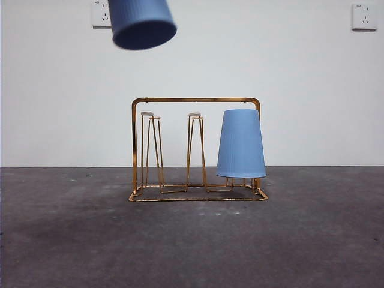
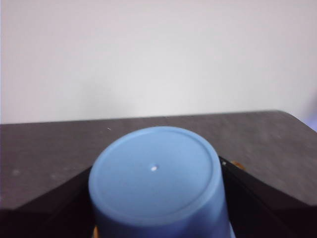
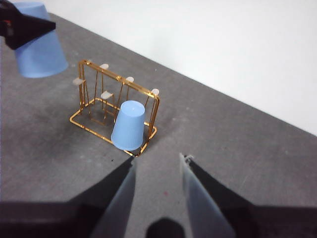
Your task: Pick up cup 1,put cup 1 in the cup rack,pick up cup 2,put cup 2 in the cup rack
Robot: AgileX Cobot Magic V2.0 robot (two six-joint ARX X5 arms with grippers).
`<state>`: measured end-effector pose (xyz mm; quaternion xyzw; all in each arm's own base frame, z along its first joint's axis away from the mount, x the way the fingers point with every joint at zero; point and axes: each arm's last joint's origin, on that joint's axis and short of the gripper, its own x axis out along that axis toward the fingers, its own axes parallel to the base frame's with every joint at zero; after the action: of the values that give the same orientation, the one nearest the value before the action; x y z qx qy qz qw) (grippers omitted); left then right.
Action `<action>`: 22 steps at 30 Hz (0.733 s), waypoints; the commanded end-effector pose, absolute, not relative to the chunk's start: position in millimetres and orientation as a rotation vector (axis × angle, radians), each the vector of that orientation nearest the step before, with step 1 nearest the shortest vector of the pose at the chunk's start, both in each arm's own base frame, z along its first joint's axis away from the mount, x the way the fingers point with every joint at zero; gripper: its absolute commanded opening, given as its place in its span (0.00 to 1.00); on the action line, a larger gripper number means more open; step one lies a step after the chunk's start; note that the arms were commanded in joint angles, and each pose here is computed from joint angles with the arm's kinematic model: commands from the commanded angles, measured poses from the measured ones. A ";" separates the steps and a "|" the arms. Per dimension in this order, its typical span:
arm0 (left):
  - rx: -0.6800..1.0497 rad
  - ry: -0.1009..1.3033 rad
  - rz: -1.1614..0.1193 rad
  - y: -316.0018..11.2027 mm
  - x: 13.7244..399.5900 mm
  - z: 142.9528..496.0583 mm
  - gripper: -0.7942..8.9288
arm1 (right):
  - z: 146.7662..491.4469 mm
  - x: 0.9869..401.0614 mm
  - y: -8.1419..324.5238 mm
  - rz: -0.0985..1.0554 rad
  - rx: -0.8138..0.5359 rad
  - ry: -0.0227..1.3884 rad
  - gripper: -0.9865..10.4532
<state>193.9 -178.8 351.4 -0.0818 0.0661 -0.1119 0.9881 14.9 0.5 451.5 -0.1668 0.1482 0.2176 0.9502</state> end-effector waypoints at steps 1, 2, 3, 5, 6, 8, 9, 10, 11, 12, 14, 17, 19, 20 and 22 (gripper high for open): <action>-0.132 0.099 -0.191 -174.5 200.0 345.7 0.07 | 449.3 14.4 0.0 0.438 -0.317 0.317 0.23; -0.118 0.104 -0.178 -173.5 204.0 342.3 0.07 | 449.2 14.4 0.0 0.437 -0.315 0.319 0.23; -0.102 0.106 -0.170 -173.3 207.2 340.2 0.07 | 449.3 14.4 0.0 0.437 -0.312 0.319 0.23; -0.083 0.110 -0.162 -174.8 214.5 335.2 0.07 | 449.4 14.5 0.1 0.437 -0.310 0.317 0.22; -0.078 0.110 -0.164 -176.3 217.8 332.9 0.07 | 449.4 14.4 0.1 0.437 -0.309 0.318 0.22; -0.074 0.111 -0.170 -180.7 223.6 327.7 0.07 | 449.3 14.4 0.0 0.435 -0.299 0.321 0.22; -0.075 0.111 -0.175 -183.0 226.6 324.9 0.07 | 449.3 14.4 0.0 0.435 -0.297 0.322 0.22; -0.074 0.113 -0.175 -184.9 228.9 322.4 0.07 | 449.1 14.4 0.0 0.435 -0.298 0.323 0.22; -0.071 0.117 -0.172 -187.3 231.6 319.0 0.07 | 448.9 14.3 -0.1 0.434 -0.300 0.326 0.22; -0.067 0.122 -0.172 -189.3 233.9 315.8 0.07 | 448.7 14.2 -0.2 0.434 -0.300 0.327 0.22; -0.059 0.133 -0.170 -193.0 238.2 309.4 0.07 | 448.3 14.1 -0.3 0.434 -0.302 0.332 0.22; -0.050 0.146 -0.161 -196.4 245.9 300.2 0.07 | 447.1 13.7 -0.7 0.434 -0.308 0.344 0.22; -0.049 0.148 -0.156 -197.9 250.0 295.9 0.07 | 446.6 13.6 -0.8 0.434 -0.310 0.349 0.22; -0.047 0.150 -0.155 -198.9 251.8 293.5 0.07 | 446.3 13.5 -0.9 0.434 -0.312 0.351 0.22; -0.043 0.156 -0.150 -200.1 255.4 289.1 0.07 | 445.8 13.3 -1.1 0.433 -0.313 0.358 0.22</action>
<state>254.2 -200.4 291.3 -0.0253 0.0811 -0.0768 0.9934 13.5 -0.9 447.0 -0.1601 0.1740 0.2142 0.9477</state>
